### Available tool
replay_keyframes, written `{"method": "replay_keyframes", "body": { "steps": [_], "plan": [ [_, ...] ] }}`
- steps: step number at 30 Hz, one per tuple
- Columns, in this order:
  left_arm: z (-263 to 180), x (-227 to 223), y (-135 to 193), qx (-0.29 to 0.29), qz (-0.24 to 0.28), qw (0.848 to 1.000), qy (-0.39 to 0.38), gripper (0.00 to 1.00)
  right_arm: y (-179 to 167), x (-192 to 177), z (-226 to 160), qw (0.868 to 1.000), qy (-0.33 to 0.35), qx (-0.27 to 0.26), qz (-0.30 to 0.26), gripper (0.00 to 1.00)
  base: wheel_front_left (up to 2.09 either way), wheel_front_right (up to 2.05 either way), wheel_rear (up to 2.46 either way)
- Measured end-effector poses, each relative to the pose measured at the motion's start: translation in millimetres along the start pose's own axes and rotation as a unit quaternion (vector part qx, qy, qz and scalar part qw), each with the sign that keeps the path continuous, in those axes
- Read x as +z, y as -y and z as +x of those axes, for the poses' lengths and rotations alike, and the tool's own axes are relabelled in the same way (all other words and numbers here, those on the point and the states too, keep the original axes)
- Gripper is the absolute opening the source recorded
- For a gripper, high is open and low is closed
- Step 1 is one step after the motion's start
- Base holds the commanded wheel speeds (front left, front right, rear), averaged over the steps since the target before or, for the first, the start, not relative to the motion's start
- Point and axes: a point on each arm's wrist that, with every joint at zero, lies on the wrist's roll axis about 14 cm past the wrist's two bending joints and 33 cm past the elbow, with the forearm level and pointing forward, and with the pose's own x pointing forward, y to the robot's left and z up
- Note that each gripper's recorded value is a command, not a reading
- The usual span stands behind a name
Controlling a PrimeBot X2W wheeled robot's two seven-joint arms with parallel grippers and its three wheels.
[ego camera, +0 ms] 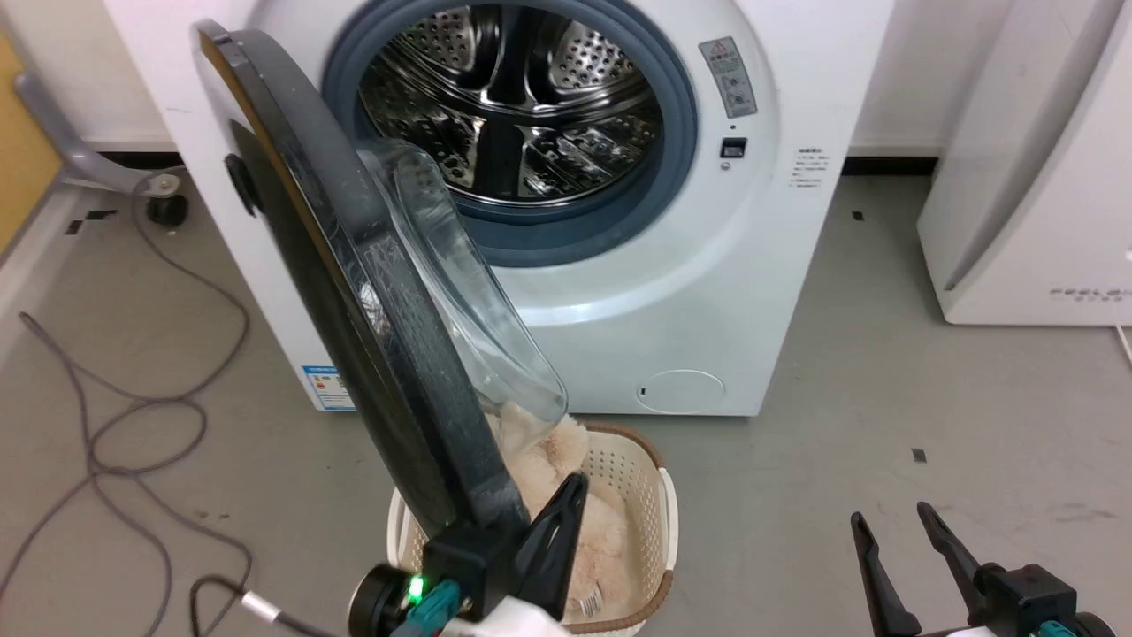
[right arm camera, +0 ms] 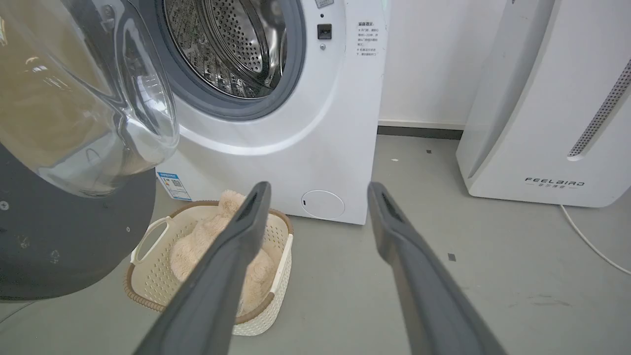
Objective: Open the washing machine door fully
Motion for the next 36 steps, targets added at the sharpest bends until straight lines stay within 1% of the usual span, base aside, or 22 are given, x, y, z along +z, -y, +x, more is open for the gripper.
{"method": "replay_keyframes", "body": {
  "steps": [9, 16, 23, 29, 36],
  "plan": [
    [-31.1, -4.1, -26.5, 0.063, -0.013, 0.998, -0.008, 0.00, -14.0, 3.2, 8.0, 1.000, 0.004, 0.024, -0.002, 1.00, 0.00, 0.00, 0.00],
    [-58.5, -1.8, -50.7, 0.124, -0.017, 0.992, -0.004, 0.00, -29.1, 4.2, 16.8, 0.999, 0.004, 0.049, -0.004, 1.00, 0.00, 0.00, 0.00],
    [-84.6, 6.9, -78.1, 0.187, -0.014, 0.982, 0.010, 0.00, -48.3, 2.2, 26.7, 0.997, 0.000, 0.080, -0.006, 1.00, 0.00, 0.00, 0.00],
    [-103.6, 8.8, -95.3, 0.231, -0.014, 0.973, 0.014, 0.00, -65.4, 2.0, 35.4, 0.994, -0.002, 0.106, -0.008, 1.00, 0.00, 0.00, 0.00],
    [-125.2, 11.3, -130.3, 0.298, 0.004, 0.954, 0.021, 0.00, -76.4, -0.4, 40.3, 0.992, -0.005, 0.123, -0.008, 1.00, 0.00, 0.00, 0.00]
  ]
}}
